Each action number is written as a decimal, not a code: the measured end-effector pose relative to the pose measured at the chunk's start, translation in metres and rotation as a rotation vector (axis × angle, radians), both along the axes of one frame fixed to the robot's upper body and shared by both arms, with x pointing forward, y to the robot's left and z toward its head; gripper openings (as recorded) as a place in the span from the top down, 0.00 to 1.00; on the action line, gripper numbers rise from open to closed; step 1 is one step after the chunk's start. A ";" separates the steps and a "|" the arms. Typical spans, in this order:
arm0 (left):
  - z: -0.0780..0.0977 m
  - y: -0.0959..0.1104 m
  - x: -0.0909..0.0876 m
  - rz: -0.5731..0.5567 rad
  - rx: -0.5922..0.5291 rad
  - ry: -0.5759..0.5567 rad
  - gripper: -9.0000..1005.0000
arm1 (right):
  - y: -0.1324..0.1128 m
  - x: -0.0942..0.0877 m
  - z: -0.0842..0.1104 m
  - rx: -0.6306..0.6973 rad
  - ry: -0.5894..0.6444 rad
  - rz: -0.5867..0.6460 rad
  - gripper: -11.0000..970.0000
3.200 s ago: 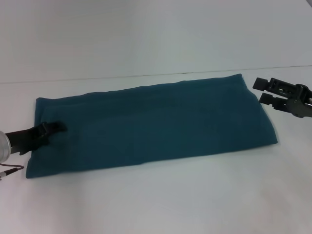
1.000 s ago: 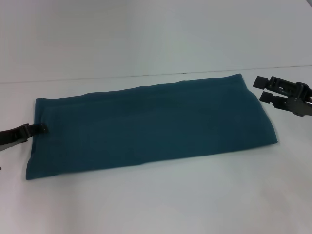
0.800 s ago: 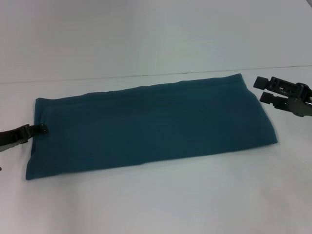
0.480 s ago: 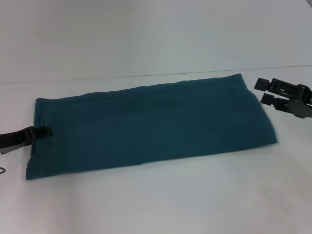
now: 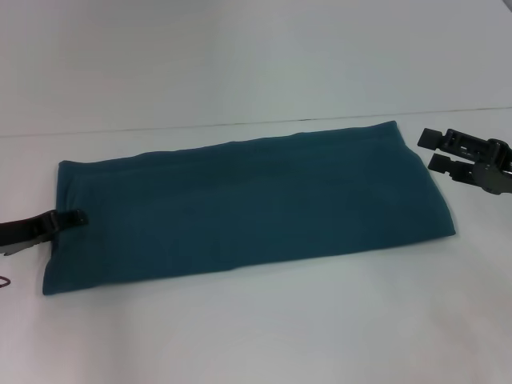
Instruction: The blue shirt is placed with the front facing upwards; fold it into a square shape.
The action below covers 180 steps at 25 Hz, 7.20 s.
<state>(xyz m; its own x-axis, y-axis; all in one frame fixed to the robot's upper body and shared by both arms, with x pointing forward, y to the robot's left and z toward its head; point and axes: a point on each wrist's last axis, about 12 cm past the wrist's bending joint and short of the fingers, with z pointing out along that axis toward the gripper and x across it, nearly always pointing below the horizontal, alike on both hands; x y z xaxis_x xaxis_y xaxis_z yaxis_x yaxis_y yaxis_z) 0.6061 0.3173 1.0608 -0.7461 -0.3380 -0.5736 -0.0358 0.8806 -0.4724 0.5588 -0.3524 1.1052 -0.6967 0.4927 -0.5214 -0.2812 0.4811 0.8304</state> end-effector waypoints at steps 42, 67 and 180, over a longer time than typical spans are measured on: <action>0.016 -0.027 0.008 -0.155 -0.050 0.000 0.92 | -0.002 -0.001 0.000 0.002 -0.007 -0.005 0.08; 0.028 -0.014 0.000 -0.153 -0.163 -0.100 0.93 | -0.004 -0.003 -0.002 0.012 0.002 -0.017 0.08; 0.184 -0.267 0.055 -0.715 0.627 -0.280 0.74 | 0.001 0.002 -0.007 -0.004 0.015 -0.024 0.09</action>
<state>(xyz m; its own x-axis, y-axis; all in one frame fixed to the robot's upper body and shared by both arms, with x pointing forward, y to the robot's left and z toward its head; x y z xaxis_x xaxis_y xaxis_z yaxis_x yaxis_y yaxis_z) 0.6615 0.0506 1.2450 -0.4663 0.5645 -0.6811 0.6437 0.7447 0.1765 0.5607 -0.3518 1.0985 -0.6926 0.5073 -0.5128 -0.2565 0.4912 0.8324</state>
